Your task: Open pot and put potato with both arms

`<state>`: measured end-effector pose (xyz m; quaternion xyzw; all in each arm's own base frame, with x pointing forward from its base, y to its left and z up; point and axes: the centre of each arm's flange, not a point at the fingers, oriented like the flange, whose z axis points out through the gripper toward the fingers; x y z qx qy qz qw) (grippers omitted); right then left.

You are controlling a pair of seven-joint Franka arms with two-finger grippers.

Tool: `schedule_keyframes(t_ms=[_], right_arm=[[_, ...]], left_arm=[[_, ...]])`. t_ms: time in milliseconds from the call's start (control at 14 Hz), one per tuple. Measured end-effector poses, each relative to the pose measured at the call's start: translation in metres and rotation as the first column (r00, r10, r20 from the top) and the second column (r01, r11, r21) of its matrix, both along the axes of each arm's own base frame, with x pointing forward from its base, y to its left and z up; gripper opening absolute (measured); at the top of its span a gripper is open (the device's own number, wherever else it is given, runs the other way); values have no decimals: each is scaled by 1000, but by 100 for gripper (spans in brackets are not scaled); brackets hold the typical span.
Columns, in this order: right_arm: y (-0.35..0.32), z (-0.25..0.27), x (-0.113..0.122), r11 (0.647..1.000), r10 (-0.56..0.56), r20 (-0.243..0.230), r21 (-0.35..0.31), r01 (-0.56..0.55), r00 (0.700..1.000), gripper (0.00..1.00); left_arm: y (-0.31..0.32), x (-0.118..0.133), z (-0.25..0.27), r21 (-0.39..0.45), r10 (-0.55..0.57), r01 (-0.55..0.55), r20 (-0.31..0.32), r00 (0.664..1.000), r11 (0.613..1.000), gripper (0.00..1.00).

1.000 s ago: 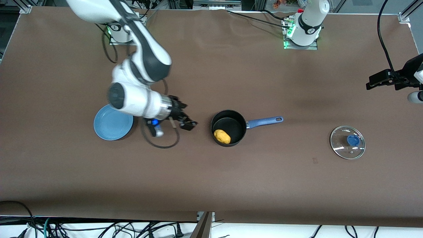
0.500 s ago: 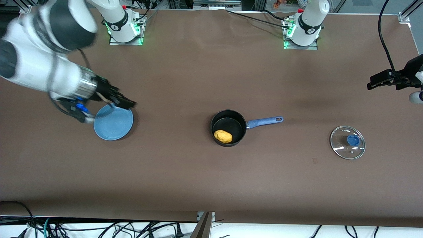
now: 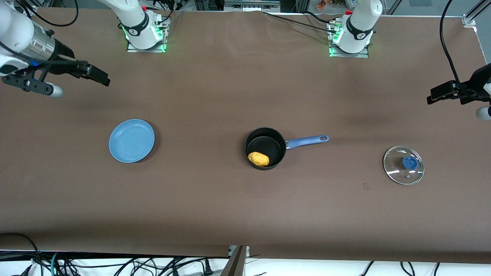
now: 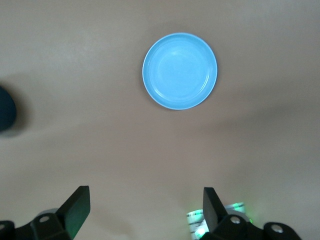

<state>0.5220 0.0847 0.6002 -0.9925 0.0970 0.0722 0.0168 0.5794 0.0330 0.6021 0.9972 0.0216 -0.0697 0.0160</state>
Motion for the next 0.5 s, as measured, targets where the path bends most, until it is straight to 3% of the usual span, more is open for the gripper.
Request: schedule_keyframes(t_ms=[500], right_arm=[[-9, 2, 5, 978, 206, 45, -19, -205, 978, 100]], left_arm=[[0, 0, 0, 0, 0, 0, 0, 1000, 1000, 100]])
